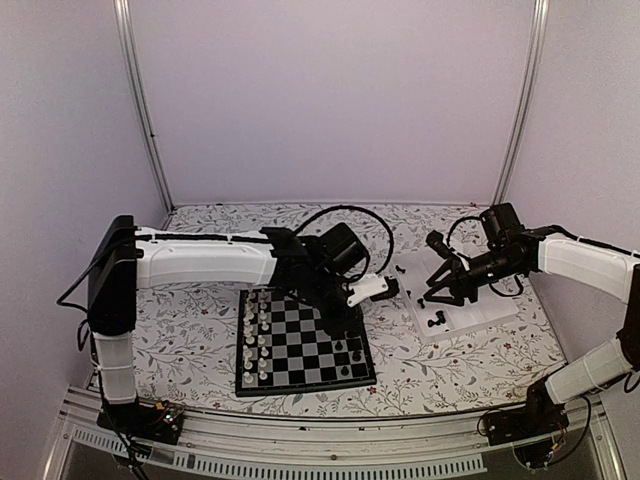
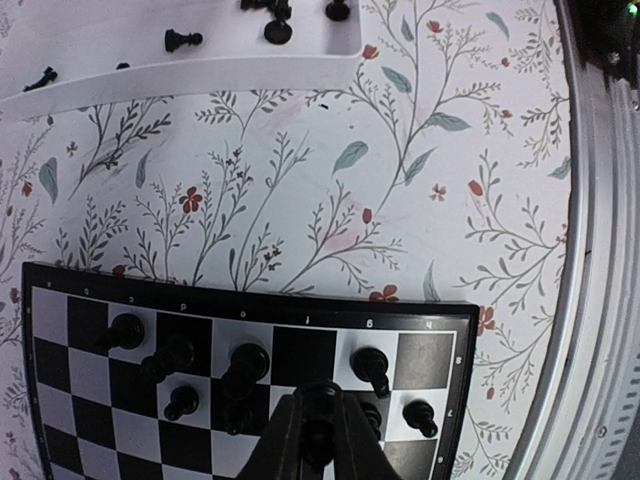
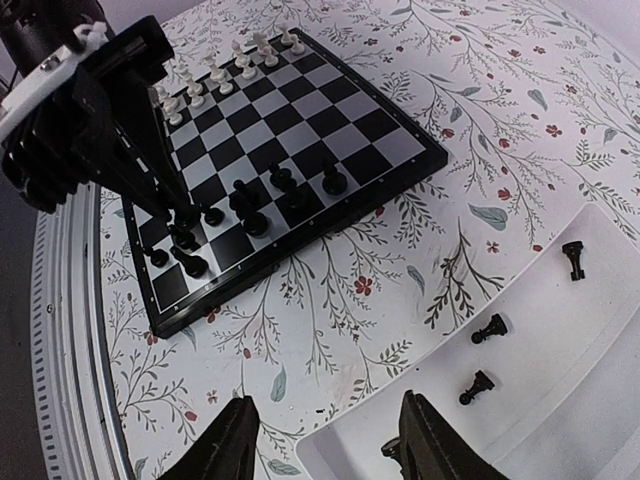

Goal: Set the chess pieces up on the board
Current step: Place the chess piece on the chessboard.

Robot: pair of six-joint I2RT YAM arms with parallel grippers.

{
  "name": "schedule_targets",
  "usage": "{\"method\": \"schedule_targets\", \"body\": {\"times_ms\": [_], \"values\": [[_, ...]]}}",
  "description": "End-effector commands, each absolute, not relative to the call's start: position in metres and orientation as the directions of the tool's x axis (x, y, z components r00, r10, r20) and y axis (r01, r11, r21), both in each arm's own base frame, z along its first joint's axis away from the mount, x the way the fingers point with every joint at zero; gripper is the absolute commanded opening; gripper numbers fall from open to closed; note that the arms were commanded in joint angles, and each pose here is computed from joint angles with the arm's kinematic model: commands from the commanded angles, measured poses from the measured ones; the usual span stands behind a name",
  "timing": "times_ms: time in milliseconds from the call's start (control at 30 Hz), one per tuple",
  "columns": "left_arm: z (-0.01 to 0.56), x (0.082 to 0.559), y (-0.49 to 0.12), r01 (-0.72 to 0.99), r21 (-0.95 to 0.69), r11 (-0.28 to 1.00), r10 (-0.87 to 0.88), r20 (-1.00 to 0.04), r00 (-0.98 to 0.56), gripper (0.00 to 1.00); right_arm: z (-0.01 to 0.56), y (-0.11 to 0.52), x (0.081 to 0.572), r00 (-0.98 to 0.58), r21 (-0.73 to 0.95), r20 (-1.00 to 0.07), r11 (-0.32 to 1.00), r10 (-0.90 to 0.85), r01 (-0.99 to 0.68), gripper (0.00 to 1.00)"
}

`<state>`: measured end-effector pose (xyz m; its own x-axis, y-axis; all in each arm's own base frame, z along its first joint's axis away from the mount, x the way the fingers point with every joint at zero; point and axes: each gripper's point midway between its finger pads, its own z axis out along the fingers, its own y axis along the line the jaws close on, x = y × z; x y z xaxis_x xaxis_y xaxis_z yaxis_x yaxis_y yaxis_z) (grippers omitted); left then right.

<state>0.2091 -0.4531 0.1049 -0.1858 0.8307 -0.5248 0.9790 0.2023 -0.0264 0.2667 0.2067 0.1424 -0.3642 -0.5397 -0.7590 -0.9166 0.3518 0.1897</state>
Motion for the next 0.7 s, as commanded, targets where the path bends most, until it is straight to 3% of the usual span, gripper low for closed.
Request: {"method": "schedule_targets", "body": {"times_ms": [0, 667], "values": [[0.100, 0.204, -0.459, 0.985, 0.006, 0.171, 0.855, -0.498, -0.145, 0.14, 0.143, 0.209, 0.265, -0.352, 0.195, -0.770, 0.329, -0.533, -0.924, 0.50], [0.068, 0.199, -0.463, 0.990, 0.013, 0.142, 0.898, -0.421, -0.124, 0.16, 0.141, 0.210, 0.262, -0.355, 0.212, -0.767, 0.311, -0.534, -0.926, 0.51]]}}
